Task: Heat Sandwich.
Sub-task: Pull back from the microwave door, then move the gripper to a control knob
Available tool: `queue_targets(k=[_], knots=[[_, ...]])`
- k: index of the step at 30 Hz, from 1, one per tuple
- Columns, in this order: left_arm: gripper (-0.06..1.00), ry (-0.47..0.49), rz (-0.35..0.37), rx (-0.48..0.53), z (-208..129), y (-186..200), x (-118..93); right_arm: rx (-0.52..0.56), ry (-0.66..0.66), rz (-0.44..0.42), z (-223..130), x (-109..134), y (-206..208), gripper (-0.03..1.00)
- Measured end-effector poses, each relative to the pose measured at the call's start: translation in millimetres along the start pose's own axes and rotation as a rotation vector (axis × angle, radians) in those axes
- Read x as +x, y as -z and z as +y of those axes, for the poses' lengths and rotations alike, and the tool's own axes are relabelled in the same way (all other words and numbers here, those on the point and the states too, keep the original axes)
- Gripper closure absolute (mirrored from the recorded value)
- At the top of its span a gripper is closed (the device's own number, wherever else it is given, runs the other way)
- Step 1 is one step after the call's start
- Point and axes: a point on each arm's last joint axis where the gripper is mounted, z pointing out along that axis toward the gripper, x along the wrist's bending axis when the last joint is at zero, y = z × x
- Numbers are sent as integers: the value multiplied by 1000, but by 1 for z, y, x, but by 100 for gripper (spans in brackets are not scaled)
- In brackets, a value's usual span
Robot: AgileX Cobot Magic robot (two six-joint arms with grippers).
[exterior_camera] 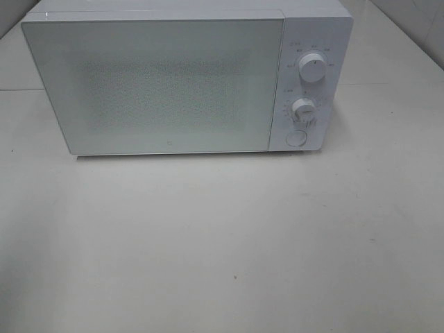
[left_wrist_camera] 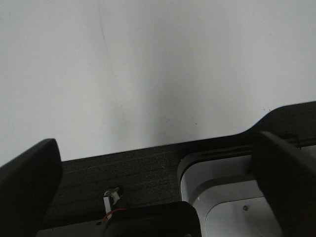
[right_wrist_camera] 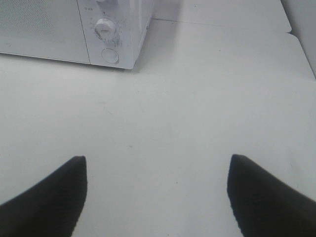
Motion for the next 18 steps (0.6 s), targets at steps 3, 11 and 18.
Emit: queue_targets(k=[3, 11, 18], knots=[[-4, 5, -10, -3, 0, 1, -1, 0, 0, 0, 0, 0, 0, 21], [-4, 103, 18, -163, -15, 21, 7, 0, 0, 0, 0, 0, 0, 21], [-4, 193, 77, -410, -43, 48, 10, 0, 0, 0, 0, 0, 0, 21]])
